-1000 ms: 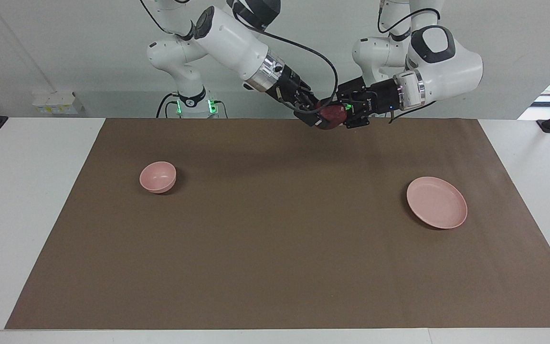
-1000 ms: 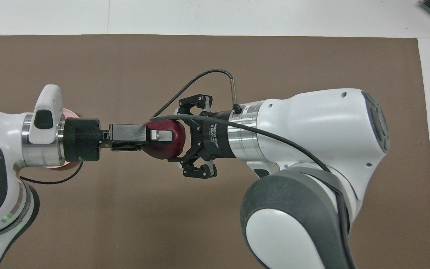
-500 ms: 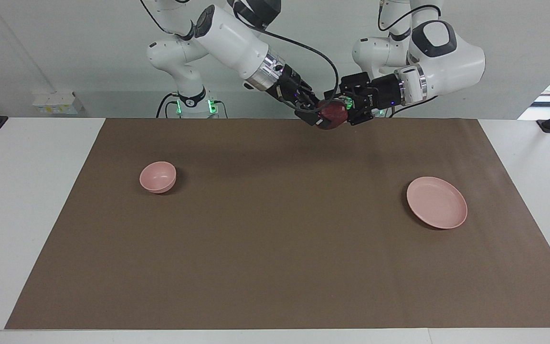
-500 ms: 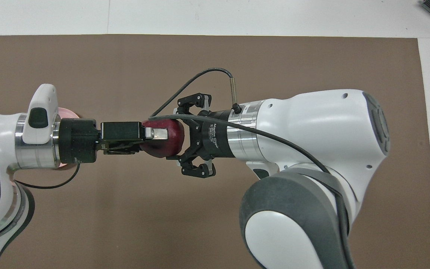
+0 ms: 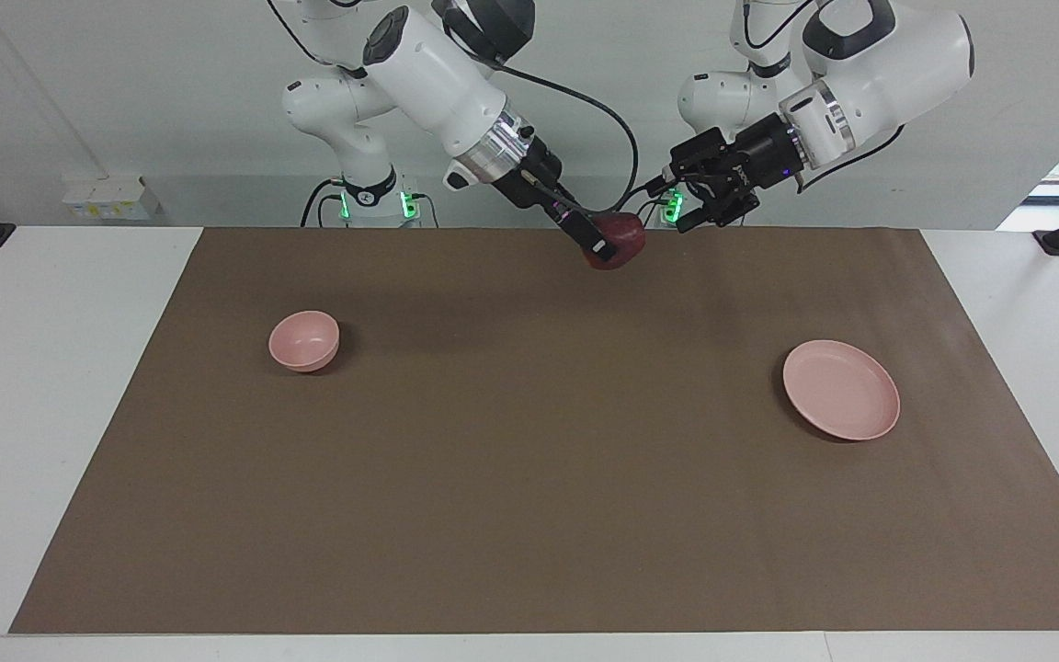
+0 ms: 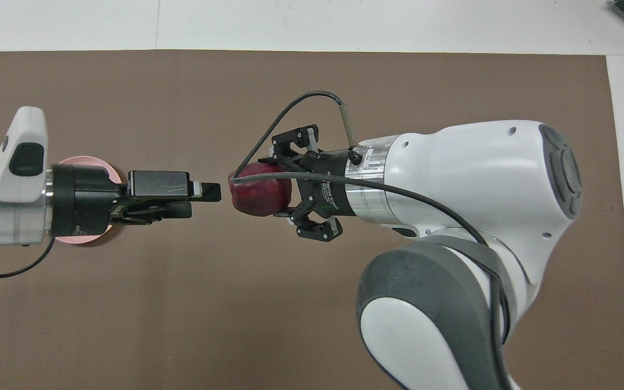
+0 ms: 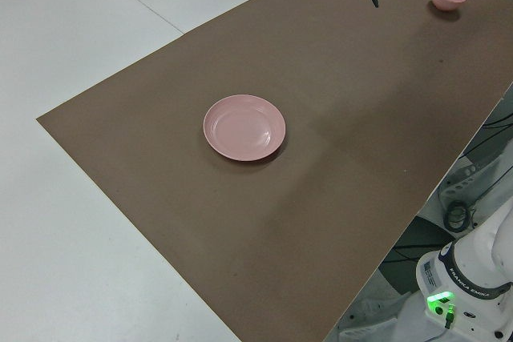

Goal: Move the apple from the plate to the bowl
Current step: 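Grasp the apple with the right gripper while the left gripper releases, then carry the apple with the right gripper toward the small pink bowl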

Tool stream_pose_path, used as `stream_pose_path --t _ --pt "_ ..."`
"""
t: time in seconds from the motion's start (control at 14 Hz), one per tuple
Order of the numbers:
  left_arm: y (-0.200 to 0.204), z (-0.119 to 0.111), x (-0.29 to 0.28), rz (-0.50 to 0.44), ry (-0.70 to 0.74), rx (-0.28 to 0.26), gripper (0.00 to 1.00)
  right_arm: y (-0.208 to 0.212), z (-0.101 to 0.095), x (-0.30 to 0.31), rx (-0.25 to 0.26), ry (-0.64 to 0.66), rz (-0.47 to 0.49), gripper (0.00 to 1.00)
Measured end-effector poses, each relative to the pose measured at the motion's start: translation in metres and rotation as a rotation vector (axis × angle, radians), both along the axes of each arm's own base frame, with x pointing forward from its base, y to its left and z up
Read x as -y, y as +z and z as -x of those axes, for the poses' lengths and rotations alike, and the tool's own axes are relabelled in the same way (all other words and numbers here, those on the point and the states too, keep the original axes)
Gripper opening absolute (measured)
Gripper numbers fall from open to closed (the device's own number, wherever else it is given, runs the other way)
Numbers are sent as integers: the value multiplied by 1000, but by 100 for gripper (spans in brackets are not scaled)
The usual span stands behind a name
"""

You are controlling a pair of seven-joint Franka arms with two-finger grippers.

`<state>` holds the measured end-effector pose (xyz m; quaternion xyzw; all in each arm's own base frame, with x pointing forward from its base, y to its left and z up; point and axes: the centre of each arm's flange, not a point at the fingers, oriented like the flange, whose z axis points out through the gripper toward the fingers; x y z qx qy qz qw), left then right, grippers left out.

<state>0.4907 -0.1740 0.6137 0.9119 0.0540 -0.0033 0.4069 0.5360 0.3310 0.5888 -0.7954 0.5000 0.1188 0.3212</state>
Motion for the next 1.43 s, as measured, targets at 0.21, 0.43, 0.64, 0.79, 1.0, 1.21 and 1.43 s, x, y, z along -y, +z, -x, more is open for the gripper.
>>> stream_pose_path --t 0.21,0.43,0.64,0.79,1.0,1.21,1.43 --pt "-6 -2 -14 -191 9 18 100 -6 1 4 87 90 163 77" --pt "-12 -5 -35 -365 3 29 100 -7 0 18 145 191 282 77" --pt "-15 -6 -57 -554 -19 46 100 -1 -10 54 181 280 360 77" --pt "-16 -6 -70 -652 -47 59 100 7 -15 80 227 357 469 77" --pt "-23 -5 -105 -694 -106 25 100 21 -15 122 280 525 555 77" --pt "-26 -4 -136 -721 -128 0 100 32 -18 159 336 644 672 77" --pt "-24 -5 -146 -776 -126 4 100 36 -21 183 354 727 777 77"
